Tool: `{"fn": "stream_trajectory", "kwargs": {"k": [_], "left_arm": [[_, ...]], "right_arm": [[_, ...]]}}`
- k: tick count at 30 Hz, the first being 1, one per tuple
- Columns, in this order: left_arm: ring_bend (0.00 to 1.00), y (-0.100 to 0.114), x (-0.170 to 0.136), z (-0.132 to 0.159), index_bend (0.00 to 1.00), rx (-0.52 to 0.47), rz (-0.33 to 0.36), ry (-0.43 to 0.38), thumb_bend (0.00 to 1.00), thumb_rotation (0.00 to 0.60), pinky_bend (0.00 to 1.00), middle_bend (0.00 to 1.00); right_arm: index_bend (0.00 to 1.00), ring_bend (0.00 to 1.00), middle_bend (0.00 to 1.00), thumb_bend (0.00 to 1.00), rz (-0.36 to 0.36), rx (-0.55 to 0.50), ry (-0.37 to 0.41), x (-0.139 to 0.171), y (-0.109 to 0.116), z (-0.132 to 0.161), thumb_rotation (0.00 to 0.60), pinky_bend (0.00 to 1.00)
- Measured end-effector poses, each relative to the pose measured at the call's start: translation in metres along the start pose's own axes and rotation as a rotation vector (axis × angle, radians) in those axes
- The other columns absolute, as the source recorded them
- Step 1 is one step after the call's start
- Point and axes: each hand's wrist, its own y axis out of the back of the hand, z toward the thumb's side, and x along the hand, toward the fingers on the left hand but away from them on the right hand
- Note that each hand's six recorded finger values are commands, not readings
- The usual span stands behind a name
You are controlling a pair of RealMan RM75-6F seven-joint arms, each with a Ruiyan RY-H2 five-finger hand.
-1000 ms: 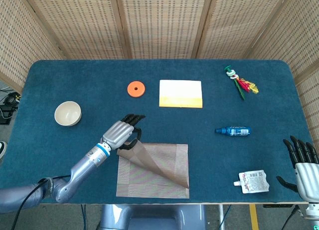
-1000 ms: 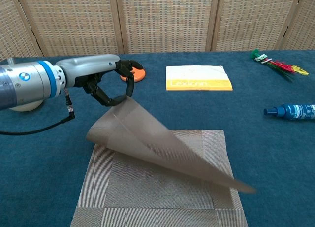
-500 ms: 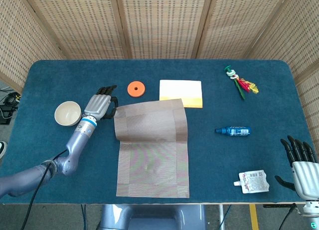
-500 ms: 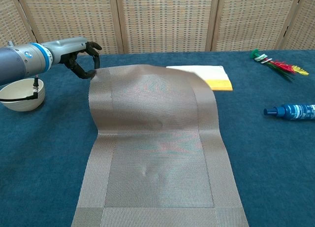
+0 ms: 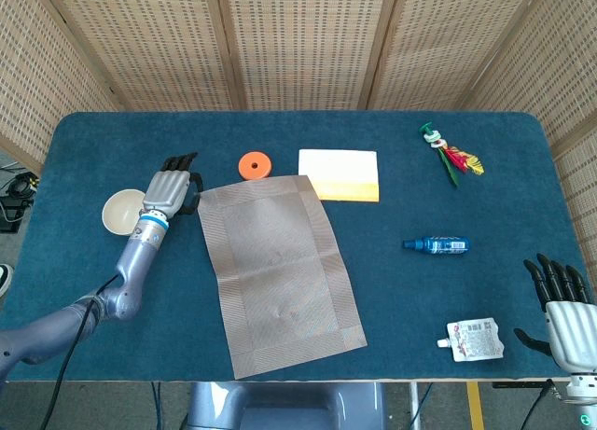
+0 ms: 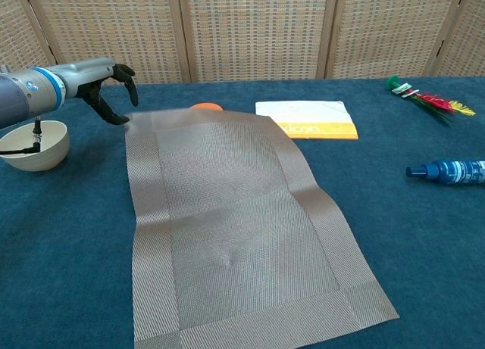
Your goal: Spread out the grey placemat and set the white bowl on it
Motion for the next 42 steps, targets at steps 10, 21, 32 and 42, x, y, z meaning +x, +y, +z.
{"fn": "stream_trajectory", "kwargs": {"k": [10,21,32,42], "left_arm": [[0.00,0.042,-0.028,-0.025,0.00,0.036,0.145,0.012,0.00,0.600,0.00,0.00],[0.00,0.071,-0.130,-0.076,0.00,0.050,0.267,0.110,0.00,0.600,0.00,0.00],[0.00,0.060,-0.242,-0.111,0.00,0.057,0.217,0.239,0.00,0.600,0.00,0.00],[0.00,0.058,-0.252,-0.105,0.00,0.088,0.211,0.215,0.00,0.600,0.00,0.00]], "right_arm": [[0.04,0.00,0.00,0.00,0.028,0.017,0.028,-0.005,-0.010,0.006,0.600,0.00],[0.10,0.00,0.00,0.00,0.122,0.084,0.316,-0.009,-0.038,0.055,0.600,0.00],[0.14,0.00,0.00,0.00,0.304,0.068,0.713,-0.005,-0.084,0.142,0.600,0.00],[0.15,0.00,0.00,0.00,0.295,0.125,0.848,-0.017,-0.110,0.192,0.600,0.00]]}}
